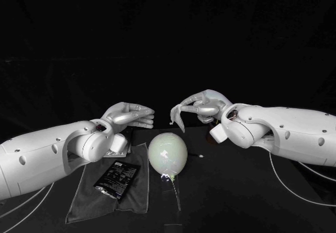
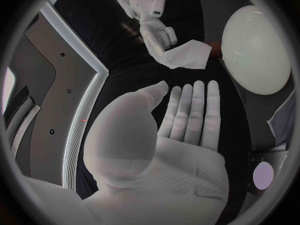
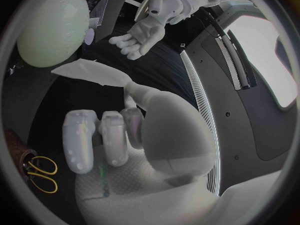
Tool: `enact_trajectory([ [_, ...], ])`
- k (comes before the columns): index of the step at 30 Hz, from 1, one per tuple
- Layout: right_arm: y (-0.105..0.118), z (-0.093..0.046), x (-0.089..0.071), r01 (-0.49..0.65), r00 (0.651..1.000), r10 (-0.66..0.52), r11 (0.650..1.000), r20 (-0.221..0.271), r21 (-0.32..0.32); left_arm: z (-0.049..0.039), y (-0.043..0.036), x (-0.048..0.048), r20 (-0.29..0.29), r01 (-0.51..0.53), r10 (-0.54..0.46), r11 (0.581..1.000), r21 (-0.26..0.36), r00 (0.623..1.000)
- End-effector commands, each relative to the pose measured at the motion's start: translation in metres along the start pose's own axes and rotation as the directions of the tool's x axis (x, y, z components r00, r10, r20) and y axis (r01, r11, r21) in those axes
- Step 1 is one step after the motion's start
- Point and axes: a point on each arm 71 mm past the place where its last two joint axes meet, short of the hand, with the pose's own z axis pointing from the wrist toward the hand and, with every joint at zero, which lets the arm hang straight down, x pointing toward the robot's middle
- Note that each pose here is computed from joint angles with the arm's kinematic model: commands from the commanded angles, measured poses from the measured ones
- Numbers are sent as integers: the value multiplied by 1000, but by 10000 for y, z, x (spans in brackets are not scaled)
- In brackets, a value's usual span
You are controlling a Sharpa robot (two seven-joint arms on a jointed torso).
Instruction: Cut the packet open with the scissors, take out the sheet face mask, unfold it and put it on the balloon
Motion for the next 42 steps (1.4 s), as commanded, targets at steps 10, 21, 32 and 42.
enact_trajectory([
  [10, 8, 28, -24, 21, 998, -23, 999, 62, 28, -95, -19, 326, -119, -75, 104, 972, 224, 987],
  [21, 35, 41, 42, 20, 999, -21, 1000, 48, 24, -36, -9, 475, -77, -109, 130, 965, 237, 988],
  [32, 65, 31, 108, 16, 999, -16, 1000, 28, 13, 56, 4, 578, -78, -118, 137, 971, 210, 987],
  [42, 105, -2, 193, 8, 1000, -8, 1000, -3, 0, 115, 41, 550, -55, -99, 110, 982, 163, 992],
])
